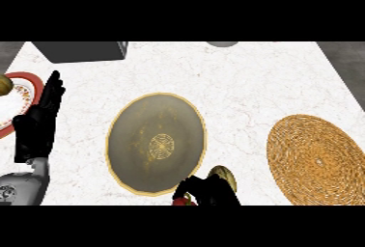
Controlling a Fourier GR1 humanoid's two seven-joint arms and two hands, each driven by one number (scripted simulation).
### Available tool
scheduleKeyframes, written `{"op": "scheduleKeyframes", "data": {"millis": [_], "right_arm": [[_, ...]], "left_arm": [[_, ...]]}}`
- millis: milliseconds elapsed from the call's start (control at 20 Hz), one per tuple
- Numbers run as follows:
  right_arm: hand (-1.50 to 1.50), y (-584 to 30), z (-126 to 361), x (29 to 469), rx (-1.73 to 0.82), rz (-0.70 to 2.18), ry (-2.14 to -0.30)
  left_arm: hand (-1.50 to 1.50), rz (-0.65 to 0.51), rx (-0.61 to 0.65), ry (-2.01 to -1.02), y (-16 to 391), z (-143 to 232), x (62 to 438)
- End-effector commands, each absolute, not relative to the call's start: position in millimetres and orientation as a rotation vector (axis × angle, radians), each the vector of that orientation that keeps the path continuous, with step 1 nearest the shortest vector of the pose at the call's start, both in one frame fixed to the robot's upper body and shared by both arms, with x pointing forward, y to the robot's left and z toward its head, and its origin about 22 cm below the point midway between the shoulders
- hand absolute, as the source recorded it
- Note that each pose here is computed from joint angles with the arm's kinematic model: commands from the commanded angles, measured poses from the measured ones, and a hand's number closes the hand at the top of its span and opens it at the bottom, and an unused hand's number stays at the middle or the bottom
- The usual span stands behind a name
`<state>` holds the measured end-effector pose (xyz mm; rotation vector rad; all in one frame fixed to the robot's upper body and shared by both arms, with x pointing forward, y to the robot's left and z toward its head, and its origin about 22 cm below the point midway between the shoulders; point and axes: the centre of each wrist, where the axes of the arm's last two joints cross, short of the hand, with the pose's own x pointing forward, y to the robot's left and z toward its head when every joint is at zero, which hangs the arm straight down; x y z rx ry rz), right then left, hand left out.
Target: Pick the bell pepper from the placemat and place it in the bowl
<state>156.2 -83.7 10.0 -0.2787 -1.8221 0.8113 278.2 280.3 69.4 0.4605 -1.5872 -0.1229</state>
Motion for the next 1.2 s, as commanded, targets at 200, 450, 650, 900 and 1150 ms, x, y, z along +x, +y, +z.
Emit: {"op": "scheduleKeyframes", "data": {"millis": [200, 450, 650, 900, 1150], "right_arm": [[1.50, -50.1, 58.8, 128.7, -0.448, 0.500, -1.806], [1.50, -40.0, 72.4, 146.9, -0.556, 0.392, -1.803], [1.50, -29.1, 83.3, 176.0, -0.761, 0.411, -1.799], [1.50, -18.2, 98.8, 229.9, -1.042, 0.465, -1.682], [1.50, -0.5, 85.7, 265.0, -1.182, 0.503, -1.659]], "left_arm": [[0.00, -0.157, 0.422, -1.626, 276.5, 74.8, 275.5], [0.00, -0.171, 0.417, -1.652, 267.2, 83.9, 281.3], [0.00, -0.187, 0.393, -1.637, 264.6, 72.9, 285.0], [0.00, -0.178, 0.389, -1.646, 275.0, 76.9, 290.8], [0.00, -0.168, 0.372, -1.653, 247.0, 79.2, 292.3]]}}
